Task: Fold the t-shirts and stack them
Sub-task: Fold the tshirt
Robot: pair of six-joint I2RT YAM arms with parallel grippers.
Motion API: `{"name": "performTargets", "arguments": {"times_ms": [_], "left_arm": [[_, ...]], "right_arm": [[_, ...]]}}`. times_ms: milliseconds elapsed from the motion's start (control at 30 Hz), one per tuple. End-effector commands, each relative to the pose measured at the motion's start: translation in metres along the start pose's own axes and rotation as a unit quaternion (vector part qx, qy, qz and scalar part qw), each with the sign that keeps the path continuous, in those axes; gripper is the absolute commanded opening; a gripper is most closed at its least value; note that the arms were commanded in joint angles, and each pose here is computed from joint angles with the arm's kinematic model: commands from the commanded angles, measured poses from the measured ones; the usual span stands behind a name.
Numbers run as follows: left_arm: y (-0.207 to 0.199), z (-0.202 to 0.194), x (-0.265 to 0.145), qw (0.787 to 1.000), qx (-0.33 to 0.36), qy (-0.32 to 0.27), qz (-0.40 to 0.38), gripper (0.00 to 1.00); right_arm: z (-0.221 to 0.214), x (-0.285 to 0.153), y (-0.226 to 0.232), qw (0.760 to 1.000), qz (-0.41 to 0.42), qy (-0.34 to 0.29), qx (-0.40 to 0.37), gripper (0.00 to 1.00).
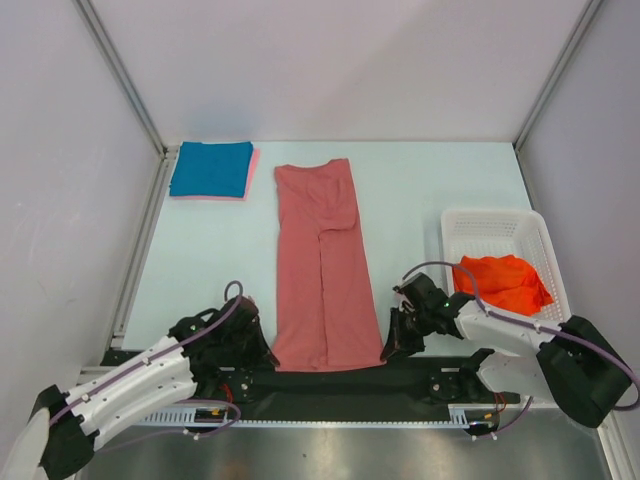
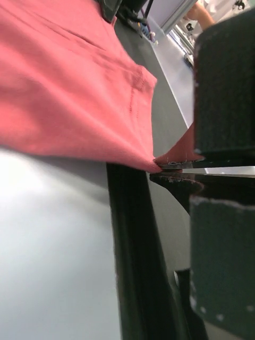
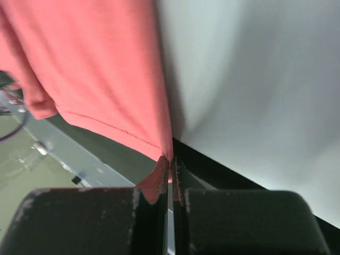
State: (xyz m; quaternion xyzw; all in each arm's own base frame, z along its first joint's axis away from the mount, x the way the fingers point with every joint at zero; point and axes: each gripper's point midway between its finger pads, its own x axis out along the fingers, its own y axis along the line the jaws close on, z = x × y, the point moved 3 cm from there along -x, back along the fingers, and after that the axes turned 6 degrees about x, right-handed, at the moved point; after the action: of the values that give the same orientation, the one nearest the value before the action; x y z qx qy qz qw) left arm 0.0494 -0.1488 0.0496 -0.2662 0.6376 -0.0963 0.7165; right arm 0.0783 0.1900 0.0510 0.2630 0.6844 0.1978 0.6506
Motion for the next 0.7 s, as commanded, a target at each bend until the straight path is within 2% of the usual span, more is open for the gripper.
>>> {"name": "performTargets", "arguments": {"times_ms": [0,67,167,267,367,533,667], "left_arm": [[-0.013,0.009,-0.023,0.999,0.001,-0.03,0.01,0.0],[-0.022,0.017,-0.038,0.998,0.011,-0.056,0.008,0.0],[-0.007,0.004,-0.02,1.0,-0.004,-0.017,0.02,0.0],[-0.01,-0.005,-0.011,1.0,-0.011,0.002,-0.001,0.0],[-0.019,-0.004,-0.017,1.0,-0.002,-0.007,-0.02,0.0],[-0.028,0.003,-0.024,1.0,0.022,-0.012,-0.001,0.0],[-0.063,0.026,-0.043,0.997,0.062,-0.048,-0.001,0.0]], "right_arm": [[-0.007,0.0,0.004,0.999,-0.026,0.013,-0.016,0.0],[0.002,-0.01,0.017,0.999,-0.029,-0.012,-0.031,0.0],[0.0,-0.01,0.012,0.999,-0.027,-0.011,-0.024,0.0],[-0.007,-0.004,0.002,0.999,-0.033,0.008,-0.019,0.0],[-0.007,-0.008,0.012,0.999,-0.023,0.001,-0.025,0.0],[0.003,-0.021,0.034,0.999,0.002,-0.013,-0.032,0.0],[0.025,-0.038,0.062,0.998,0.019,-0.032,-0.045,0.0]]}}
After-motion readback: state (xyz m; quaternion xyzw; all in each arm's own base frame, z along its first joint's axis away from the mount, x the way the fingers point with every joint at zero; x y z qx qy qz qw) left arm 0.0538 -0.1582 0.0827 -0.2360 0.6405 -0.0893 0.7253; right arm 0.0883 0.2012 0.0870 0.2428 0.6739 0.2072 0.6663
